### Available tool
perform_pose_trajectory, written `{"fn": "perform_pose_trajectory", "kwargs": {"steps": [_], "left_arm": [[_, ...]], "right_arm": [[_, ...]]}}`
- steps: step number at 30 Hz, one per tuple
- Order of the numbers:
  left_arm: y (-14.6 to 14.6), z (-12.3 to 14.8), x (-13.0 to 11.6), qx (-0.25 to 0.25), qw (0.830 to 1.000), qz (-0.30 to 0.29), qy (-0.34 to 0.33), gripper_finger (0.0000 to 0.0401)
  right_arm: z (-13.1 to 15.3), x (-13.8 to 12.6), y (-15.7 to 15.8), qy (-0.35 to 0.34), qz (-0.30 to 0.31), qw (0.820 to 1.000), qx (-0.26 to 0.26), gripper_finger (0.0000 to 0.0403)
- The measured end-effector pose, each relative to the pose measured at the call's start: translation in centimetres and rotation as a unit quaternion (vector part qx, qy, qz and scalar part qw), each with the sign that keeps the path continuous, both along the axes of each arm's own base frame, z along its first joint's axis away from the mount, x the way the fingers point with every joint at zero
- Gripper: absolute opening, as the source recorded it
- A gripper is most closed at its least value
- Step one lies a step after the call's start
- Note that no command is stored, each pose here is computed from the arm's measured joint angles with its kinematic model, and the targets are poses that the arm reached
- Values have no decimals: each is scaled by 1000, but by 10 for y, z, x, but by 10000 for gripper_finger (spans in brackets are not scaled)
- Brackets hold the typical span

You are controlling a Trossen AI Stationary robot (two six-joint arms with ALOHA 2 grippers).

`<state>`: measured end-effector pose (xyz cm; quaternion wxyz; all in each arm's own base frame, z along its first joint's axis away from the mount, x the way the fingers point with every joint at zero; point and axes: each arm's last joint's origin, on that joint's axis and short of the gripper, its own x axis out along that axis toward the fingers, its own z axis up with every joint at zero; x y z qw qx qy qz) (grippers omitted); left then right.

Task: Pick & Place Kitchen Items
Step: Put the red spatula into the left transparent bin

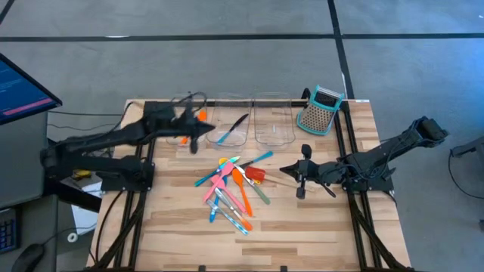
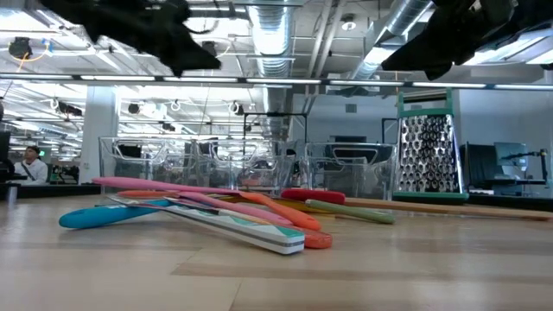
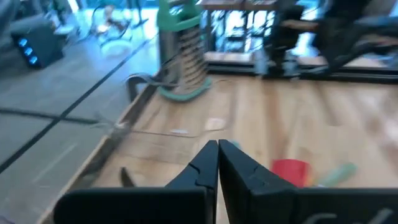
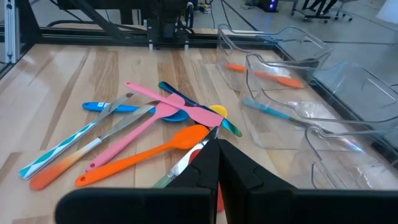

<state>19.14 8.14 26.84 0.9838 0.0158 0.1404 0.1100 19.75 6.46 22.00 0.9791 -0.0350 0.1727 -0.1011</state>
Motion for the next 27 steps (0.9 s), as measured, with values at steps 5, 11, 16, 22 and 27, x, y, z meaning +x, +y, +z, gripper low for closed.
{"fn": "perform_pose_trajectory", "kwargs": {"steps": [5, 11, 16, 22, 27], "left_arm": [[-31, -5, -29, -20, 998, -39, -53, 1], [-54, -9, -46, -37, 992, -87, -87, 1], [-62, -16, -46, -41, 990, -108, -80, 1], [-66, -22, -42, -43, 991, -110, -64, 1], [-68, -24, -39, -45, 991, -115, -57, 1]], "right_arm": [[0, 0, 0, 0, 0, 1000, 0, 0], [0, 0, 0, 0, -1, 1000, 0, 0], [2, 1, 0, -10, -2, 1000, 4, 0], [4, 1, 0, -19, -2, 1000, 8, 0], [3, 1, 0, -19, -2, 1000, 8, 0]]}}
